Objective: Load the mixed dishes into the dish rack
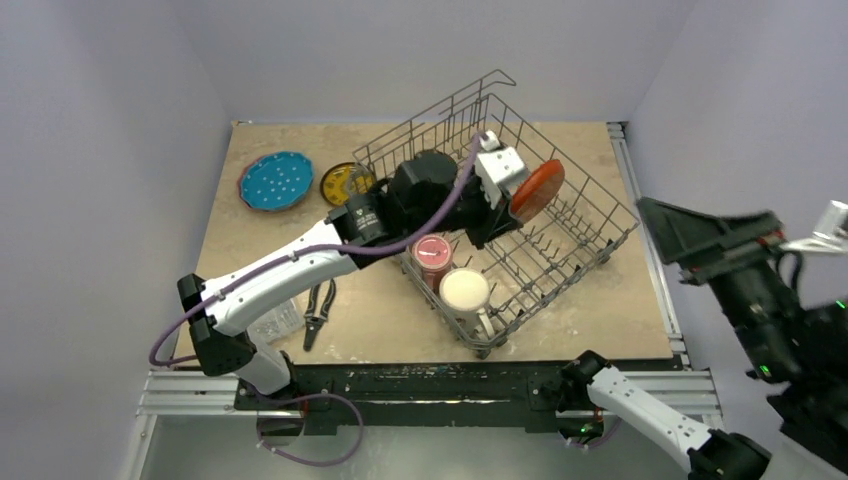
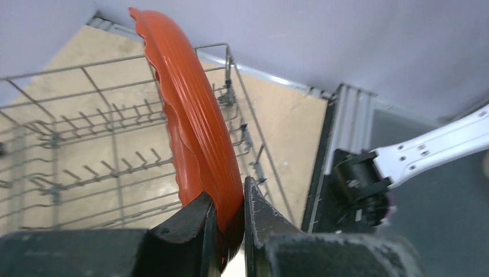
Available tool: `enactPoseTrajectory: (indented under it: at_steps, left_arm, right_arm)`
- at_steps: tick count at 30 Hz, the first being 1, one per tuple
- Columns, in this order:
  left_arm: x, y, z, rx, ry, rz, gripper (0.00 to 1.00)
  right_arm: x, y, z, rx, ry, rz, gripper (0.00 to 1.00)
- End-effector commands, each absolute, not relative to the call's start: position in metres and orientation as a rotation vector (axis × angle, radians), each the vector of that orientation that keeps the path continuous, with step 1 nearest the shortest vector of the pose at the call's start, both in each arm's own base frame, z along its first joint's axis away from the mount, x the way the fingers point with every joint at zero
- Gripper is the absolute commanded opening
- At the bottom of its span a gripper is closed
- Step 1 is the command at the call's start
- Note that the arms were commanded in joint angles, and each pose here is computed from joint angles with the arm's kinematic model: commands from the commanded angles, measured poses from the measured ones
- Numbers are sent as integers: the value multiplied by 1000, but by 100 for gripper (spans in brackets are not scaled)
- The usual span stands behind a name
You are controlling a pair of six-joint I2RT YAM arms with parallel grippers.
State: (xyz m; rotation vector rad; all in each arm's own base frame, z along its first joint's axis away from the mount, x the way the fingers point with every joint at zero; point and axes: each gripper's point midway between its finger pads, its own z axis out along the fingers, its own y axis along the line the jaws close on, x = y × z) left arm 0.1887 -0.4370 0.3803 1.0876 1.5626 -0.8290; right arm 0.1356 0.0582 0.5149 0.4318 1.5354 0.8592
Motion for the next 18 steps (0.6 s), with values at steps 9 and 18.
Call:
enactPoseTrajectory:
  at_steps: [9,18]
  left_arm:
    - [208,-510,386,899,1766,-1766,0]
    - [250,-550,349,887,1777,-1672,0]
  right_arm:
    - [105,20,547,436,1332,849,98]
    - [102,15,539,453,1366,825,98]
